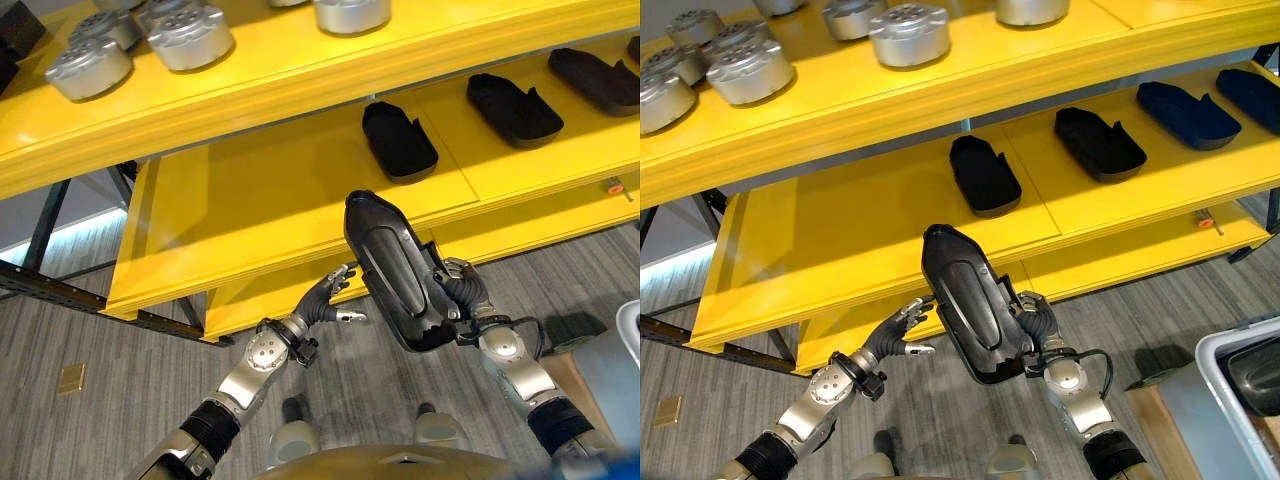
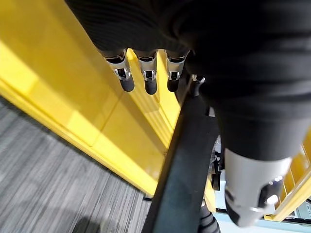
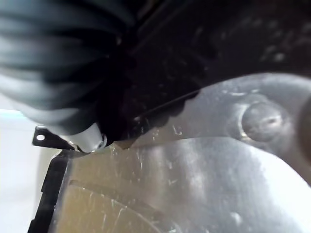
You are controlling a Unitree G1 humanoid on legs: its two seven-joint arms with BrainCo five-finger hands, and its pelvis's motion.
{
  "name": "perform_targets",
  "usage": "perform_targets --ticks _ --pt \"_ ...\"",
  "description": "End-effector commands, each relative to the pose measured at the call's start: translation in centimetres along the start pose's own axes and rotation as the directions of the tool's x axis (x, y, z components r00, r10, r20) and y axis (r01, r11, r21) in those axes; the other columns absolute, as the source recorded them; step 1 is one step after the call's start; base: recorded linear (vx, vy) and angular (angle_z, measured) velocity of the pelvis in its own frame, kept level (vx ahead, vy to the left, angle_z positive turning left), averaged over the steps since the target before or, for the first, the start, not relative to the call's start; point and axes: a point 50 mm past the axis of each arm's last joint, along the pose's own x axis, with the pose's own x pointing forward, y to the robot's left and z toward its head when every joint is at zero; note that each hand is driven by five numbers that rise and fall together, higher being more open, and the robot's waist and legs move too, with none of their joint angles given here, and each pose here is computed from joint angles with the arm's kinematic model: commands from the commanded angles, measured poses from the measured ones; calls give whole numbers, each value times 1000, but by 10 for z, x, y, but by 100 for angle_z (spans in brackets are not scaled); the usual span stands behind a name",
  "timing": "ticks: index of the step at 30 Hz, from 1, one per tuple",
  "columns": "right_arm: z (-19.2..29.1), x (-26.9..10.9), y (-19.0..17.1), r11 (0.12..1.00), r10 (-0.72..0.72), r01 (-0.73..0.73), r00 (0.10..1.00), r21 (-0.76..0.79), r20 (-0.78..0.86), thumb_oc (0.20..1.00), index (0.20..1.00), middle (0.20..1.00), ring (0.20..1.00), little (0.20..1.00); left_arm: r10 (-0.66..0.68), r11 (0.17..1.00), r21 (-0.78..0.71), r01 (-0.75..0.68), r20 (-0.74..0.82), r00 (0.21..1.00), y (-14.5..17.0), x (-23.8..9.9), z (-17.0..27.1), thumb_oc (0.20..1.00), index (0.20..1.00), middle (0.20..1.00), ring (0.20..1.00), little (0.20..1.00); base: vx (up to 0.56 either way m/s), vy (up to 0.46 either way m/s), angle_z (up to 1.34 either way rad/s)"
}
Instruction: Move parts from the plastic box to the shelf.
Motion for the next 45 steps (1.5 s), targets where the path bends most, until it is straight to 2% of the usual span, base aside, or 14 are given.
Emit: perform_targets --ticks 1,6,9,13,20,29,36,45 --pt "34 6 8 995 85 -91 985 38 148 200 200 200 200 200 80 990 -118 -71 78 994 -3 -5 7 1000 1000 1000 1000 1000 125 479 -5" --pt "23 -2 8 992 104 -111 988 55 115 200 200 200 200 200 100 994 -43 -98 44 994 -2 -11 2 1000 1000 1000 1000 1000 94 379 12" --pt "27 -1 17 987 122 -134 984 91 126 200 200 200 200 200 165 986 17 -165 -16 986 12 -25 -10 1000 1000 1000 1000 1000 43 308 10" --pt "38 1 30 978 141 -162 978 128 156 200 200 200 200 200 201 977 68 -201 -1 980 24 -40 -10 1000 1000 1000 1000 1000 -29 238 -1" --pt "49 16 42 975 99 -129 981 181 169 200 200 200 200 200 169 982 81 -173 52 984 21 -30 2 1000 1000 1000 1000 1000 -42 163 -14" --pt "47 27 24 983 9 -31 993 183 116 200 200 200 200 200 89 993 72 -94 66 994 6 -18 5 1000 1000 1000 1000 1000 102 -119 31" --pt "34 27 22 989 4 -8 1000 145 31 200 200 200 200 200 109 994 14 -110 55 992 -3 -23 0 1000 1000 1000 1000 1000 141 -153 12" --pt "40 36 16 994 -36 34 999 103 21 200 200 200 200 200 130 991 -48 -128 51 990 -12 -19 -3 1000 1000 1000 1000 1000 68 -22 6"
